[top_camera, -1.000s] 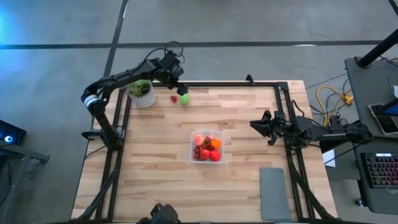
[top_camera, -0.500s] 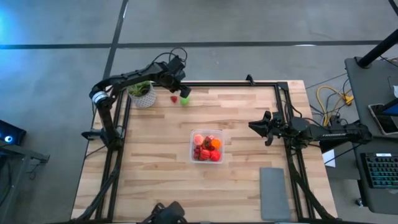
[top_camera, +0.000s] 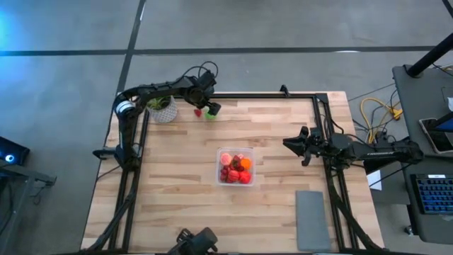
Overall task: Pick and placing Produce into tupperware
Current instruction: Put the green melon into the transparent container
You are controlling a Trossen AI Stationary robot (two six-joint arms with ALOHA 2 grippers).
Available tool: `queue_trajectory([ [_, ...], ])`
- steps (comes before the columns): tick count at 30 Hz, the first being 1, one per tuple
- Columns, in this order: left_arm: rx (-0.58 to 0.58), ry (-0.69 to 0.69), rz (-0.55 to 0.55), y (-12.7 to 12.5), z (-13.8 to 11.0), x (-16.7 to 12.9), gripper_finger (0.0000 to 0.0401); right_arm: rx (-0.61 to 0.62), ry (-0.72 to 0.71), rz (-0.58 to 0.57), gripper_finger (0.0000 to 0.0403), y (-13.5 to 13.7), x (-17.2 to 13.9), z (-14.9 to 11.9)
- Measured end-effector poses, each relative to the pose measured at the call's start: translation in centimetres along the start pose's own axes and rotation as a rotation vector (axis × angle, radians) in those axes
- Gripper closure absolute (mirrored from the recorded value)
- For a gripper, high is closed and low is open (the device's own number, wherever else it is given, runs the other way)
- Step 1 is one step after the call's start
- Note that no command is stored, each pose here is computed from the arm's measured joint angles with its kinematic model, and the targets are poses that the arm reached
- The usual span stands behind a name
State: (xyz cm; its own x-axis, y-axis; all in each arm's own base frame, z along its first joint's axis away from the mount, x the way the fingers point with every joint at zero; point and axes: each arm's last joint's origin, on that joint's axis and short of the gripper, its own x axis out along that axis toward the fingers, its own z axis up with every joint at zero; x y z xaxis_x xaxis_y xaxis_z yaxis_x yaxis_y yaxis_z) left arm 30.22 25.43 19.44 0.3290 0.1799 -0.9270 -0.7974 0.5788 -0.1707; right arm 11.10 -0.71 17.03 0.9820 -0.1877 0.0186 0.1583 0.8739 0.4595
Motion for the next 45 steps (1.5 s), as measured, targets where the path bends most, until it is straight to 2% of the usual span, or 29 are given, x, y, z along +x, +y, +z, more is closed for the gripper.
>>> queue_trajectory([
  [9,0.008,0.001,0.004,-0.3,0.0,1.6,0.0072,0.000,0.000,0.002,0.0330,0.0,0.0,0.0],
  [18,0.012,-0.006,0.021,-0.3,0.0,2.0,0.0075,0.000,0.000,0.003,0.0321,0.0,0.0,0.0],
  [27,0.013,-0.005,0.020,-0.3,0.0,2.0,0.0132,0.000,0.000,0.003,0.0331,0.0,0.0,0.0],
  [35,0.017,0.000,0.005,-0.5,-0.1,2.0,0.0164,0.000,0.000,0.003,0.0328,0.0,0.0,0.0],
  [45,0.059,-0.018,-0.053,-2.4,-0.6,-0.8,0.0190,0.000,0.000,0.003,0.0329,0.0,0.0,0.0],
])
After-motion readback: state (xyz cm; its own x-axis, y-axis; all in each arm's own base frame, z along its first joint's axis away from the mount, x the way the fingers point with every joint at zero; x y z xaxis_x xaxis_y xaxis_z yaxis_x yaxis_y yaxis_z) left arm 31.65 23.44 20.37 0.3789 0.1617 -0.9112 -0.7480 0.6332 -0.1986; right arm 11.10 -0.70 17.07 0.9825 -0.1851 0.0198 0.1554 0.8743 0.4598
